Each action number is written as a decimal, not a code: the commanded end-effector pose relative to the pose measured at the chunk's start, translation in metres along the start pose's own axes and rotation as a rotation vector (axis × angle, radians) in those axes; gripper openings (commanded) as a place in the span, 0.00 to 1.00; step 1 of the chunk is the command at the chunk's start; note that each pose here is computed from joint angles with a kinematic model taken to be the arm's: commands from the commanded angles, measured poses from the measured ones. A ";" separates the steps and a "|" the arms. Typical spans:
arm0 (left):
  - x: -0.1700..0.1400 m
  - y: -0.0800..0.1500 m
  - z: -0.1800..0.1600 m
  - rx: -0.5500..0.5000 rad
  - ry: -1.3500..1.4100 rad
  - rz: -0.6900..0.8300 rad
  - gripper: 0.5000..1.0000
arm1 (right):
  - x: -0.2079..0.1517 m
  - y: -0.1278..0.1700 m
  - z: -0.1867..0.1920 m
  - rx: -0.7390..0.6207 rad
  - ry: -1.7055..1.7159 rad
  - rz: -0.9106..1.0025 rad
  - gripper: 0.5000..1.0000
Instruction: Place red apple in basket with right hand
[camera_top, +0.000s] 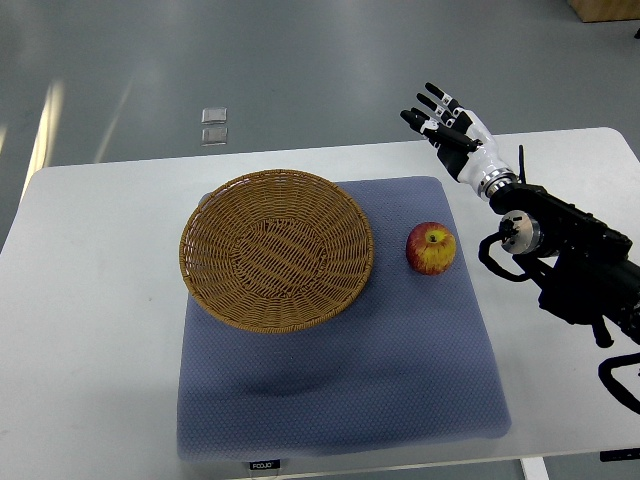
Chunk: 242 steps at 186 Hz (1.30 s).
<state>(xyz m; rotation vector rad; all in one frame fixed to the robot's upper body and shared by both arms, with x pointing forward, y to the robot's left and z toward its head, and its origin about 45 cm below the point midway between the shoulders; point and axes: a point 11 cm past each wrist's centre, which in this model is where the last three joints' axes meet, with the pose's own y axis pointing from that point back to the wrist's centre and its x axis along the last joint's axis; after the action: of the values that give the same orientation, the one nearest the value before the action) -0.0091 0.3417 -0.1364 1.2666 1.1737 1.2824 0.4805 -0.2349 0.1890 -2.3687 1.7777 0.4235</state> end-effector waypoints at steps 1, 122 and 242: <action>0.000 0.000 0.000 0.001 0.000 0.000 1.00 | -0.009 0.002 0.001 -0.044 0.197 -0.106 0.84; 0.000 0.000 0.000 0.001 0.000 0.000 1.00 | -0.022 0.032 -0.073 -0.109 1.250 -0.665 0.84; 0.000 0.000 0.000 0.001 0.000 0.000 1.00 | -0.017 0.066 -0.034 -0.216 1.621 -0.930 0.84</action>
<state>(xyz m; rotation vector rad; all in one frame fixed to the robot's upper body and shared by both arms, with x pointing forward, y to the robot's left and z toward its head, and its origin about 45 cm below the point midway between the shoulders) -0.0094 0.3418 -0.1364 1.2671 1.1741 1.2823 0.4179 -0.2475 0.2330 -3.4563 0.3368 -1.8157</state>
